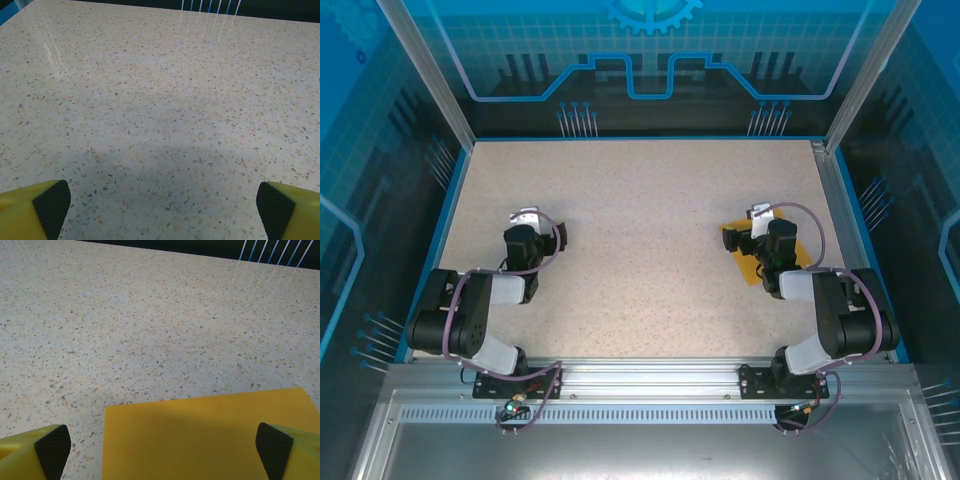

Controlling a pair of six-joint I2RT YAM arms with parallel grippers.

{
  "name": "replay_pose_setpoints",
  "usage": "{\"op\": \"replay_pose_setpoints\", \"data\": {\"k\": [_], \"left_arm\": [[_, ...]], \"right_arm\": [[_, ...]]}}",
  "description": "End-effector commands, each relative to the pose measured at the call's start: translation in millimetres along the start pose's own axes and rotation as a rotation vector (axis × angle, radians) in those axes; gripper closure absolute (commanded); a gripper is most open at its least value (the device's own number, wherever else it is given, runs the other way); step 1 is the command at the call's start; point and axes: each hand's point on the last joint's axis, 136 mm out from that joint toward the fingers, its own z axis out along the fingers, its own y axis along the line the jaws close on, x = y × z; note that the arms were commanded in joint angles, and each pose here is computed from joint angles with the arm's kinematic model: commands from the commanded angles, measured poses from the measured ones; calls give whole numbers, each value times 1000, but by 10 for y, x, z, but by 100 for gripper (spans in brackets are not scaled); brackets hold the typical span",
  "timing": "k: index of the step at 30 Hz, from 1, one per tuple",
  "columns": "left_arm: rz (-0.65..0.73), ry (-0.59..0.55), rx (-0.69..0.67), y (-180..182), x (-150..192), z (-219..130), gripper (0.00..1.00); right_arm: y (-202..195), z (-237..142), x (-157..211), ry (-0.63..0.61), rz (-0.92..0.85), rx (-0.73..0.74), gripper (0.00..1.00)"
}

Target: Fold a paper plane with a square sheet of paper (pick it up from the middle)

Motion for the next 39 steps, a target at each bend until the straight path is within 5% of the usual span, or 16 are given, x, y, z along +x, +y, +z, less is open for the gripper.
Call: {"op": "replay_pose_setpoints", "data": {"k": [1, 29, 39], "left_arm": [[6, -41, 6, -34, -143, 26, 1], [-7, -53, 13, -27, -304, -159, 1], [-214, -22, -21, 89, -562, -552, 1]], "right_arm": [[-42, 15, -113, -29, 4, 2, 1], [58, -177, -258, -102, -64, 39, 1], [-76, -680, -556, 193, 302, 86, 1]]}}
